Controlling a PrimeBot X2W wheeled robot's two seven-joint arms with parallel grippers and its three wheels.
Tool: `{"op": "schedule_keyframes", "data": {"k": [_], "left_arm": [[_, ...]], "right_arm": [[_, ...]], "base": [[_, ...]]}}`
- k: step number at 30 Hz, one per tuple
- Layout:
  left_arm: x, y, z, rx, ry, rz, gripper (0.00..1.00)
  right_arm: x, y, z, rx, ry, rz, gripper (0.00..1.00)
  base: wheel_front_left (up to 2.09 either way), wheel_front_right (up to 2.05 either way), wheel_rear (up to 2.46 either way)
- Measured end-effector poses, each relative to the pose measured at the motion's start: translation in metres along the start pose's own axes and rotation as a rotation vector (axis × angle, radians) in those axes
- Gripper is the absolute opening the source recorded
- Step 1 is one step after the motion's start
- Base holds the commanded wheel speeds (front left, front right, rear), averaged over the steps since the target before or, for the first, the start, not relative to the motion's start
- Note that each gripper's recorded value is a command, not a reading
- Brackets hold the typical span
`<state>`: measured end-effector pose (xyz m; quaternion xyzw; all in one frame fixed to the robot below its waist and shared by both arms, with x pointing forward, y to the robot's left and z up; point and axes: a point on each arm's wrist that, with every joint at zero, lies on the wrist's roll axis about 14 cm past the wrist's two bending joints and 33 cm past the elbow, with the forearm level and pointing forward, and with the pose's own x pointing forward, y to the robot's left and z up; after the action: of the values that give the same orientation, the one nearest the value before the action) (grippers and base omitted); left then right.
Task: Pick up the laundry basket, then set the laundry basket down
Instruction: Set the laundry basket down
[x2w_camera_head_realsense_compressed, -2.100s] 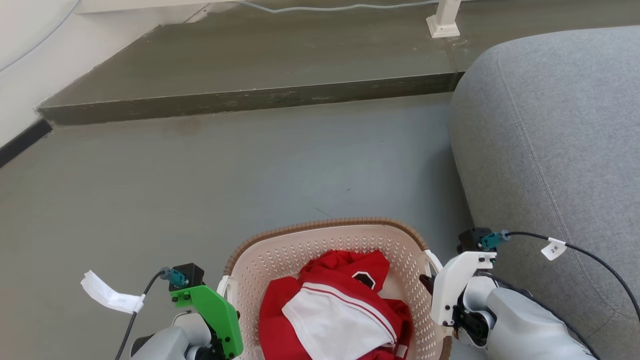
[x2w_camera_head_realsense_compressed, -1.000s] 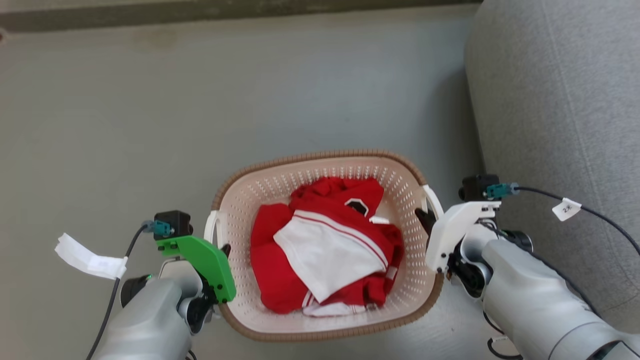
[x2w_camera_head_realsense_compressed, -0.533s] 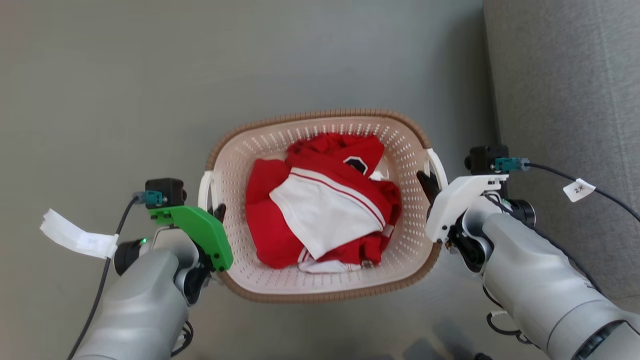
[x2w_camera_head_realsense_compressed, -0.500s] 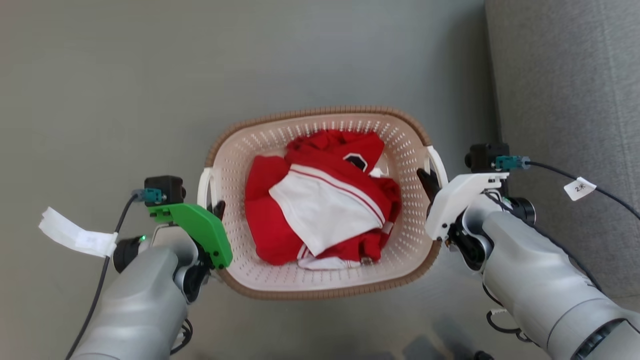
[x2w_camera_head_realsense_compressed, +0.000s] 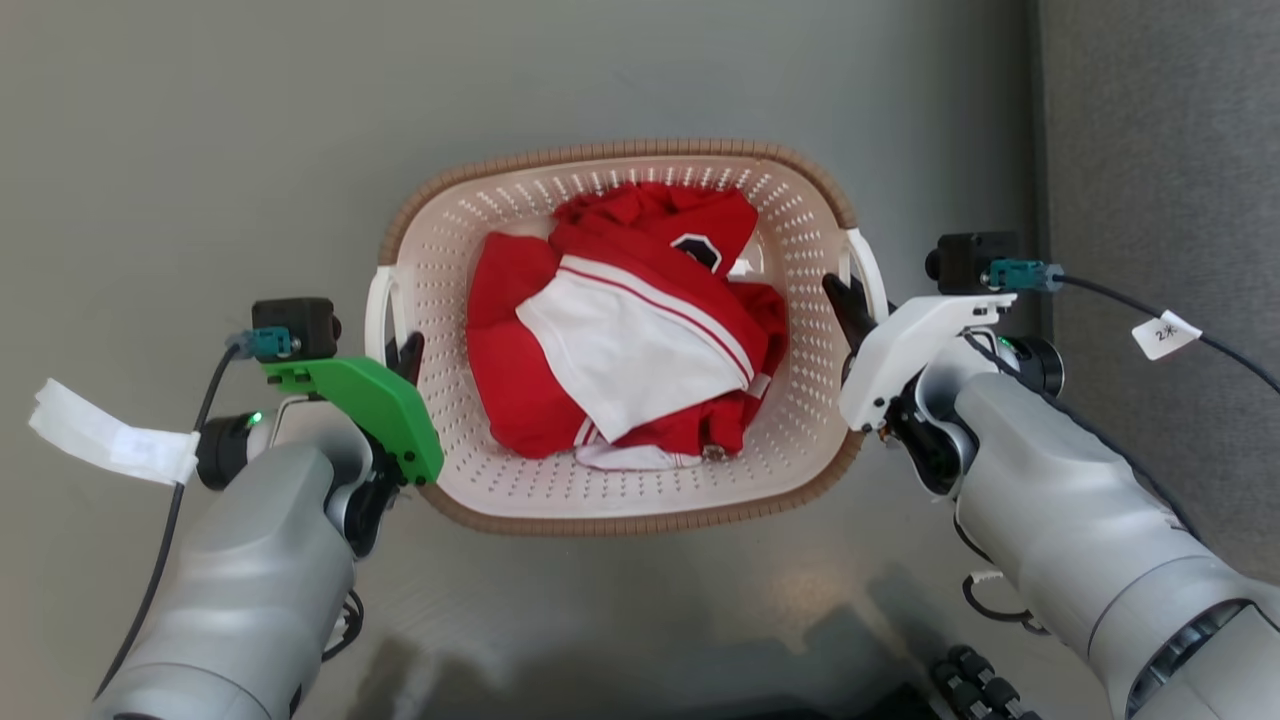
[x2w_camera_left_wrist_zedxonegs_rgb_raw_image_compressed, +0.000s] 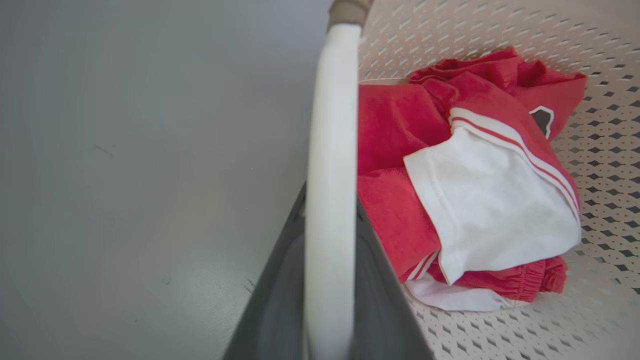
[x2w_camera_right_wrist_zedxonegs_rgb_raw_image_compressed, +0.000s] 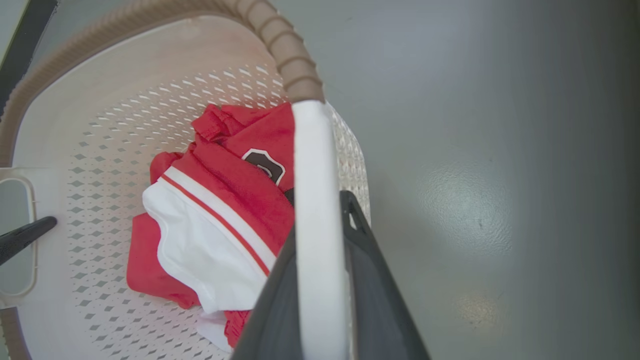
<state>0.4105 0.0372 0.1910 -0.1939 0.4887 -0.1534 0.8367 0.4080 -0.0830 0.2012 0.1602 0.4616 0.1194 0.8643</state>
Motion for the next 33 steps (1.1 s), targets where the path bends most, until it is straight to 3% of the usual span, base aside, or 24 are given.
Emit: {"op": "schedule_keyframes", "data": {"k": [13,33], "left_arm": [[0.018,0.029,-0.02,-0.013,0.041,0.047,0.0],[0.028,0.035,-0.032,-0.014,0.054,0.059,0.0]], "right_arm": [[0.029,0.0,-0.025,-0.004,0.064,0.029,0.0],[0.038,-0.006,-0.04,0.0,0.098,0.021,0.0]], "base": [[0.0,0.0,0.0],[0.0,0.0,0.0]]}}
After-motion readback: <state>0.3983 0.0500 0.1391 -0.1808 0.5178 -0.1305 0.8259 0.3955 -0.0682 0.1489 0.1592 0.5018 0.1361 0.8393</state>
